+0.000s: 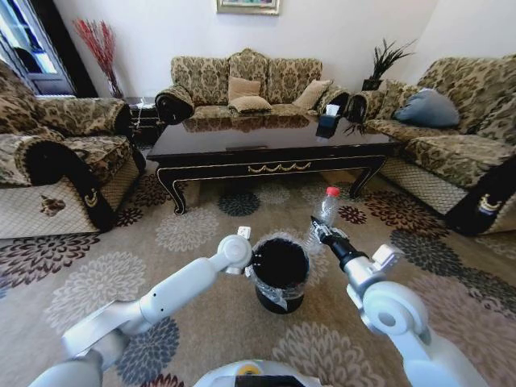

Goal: Move to the front of the table and pick up the trash from the floor, then place it into the trash bin.

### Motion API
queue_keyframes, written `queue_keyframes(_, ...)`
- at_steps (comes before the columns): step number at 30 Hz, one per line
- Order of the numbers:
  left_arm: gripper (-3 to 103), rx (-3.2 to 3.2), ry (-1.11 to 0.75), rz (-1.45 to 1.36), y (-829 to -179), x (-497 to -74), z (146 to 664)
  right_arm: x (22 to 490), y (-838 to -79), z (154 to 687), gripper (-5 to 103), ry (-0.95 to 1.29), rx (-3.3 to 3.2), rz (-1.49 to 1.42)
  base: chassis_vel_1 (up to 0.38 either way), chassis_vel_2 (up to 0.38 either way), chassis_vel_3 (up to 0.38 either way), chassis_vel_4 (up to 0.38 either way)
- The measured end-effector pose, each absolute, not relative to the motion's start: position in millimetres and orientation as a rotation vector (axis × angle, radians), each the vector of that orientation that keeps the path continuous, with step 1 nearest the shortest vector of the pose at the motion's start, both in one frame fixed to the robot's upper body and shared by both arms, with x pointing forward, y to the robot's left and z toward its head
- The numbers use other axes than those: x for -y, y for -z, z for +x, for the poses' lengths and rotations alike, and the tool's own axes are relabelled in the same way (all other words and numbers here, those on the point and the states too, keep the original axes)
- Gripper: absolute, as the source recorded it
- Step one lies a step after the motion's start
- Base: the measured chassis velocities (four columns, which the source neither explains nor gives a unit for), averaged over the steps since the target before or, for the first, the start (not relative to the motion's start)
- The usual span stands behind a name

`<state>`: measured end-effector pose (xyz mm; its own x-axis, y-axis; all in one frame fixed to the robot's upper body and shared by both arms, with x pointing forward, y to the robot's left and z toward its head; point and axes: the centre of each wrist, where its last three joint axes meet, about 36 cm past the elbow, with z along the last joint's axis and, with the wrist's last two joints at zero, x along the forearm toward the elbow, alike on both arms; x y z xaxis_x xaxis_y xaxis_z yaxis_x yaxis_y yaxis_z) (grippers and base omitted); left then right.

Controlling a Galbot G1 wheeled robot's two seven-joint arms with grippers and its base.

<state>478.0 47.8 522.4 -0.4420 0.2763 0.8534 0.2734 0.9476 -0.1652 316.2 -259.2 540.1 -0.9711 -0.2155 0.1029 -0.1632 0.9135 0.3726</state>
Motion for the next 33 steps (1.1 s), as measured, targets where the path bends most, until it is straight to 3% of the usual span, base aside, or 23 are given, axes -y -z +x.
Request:
queue_keyframes(13, 0, 2.045, -0.009, -0.419, -525.6, -39.0, 478.3, 246.7, -528.5, 304.3, 24, 0.567, 2.891, 0.343, 0.0, 0.0, 0.0, 0.0)
queue_keyframes(15, 0, 2.043, -0.008, -0.416, -524.0, -39.6, 477.8, 246.4, -528.1, 303.8, 29, 0.566, 2.89, 0.344, 0.0, 0.0, 0.0, 0.0)
queue_keyframes(19, 0, 2.046, -0.01, -0.4, -523.1, -45.3, 480.1, 244.0, -526.8, 301.2, 50, 0.582, 2.877, 0.349, 0.0, 0.0, 0.0, 0.0)
queue_keyframes(21, 0, 2.048, -0.012, -0.396, -523.5, -46.8, 481.3, 243.3, -526.3, 300.7, 50, 0.589, 2.871, 0.35, 0.0, 0.0, 0.0, 0.0)
queue_keyframes(25, 0, 2.054, -0.016, -0.373, -523.3, -55.1, 485.2, 239.2, -522.0, 297.2, 72, 0.597, 2.854, 0.354, 0.0, 0.0, 0.0, 0.0)
queue_keyframes(28, 0, 2.049, -0.022, -0.369, -521.3, -57.2, 484.8, 237.5, -521.1, 296.8, 78, 0.599, 2.849, 0.359, 0.0, 0.0, 0.0, 0.0)
queue_keyframes(33, 0, 2.042, -0.022, -0.366, -517.2, -58.6, 481.7, 236.4, -521.6, 297.9, 97, 0.599, 2.849, 0.367, 0.0, 0.0, 0.0, 0.0)
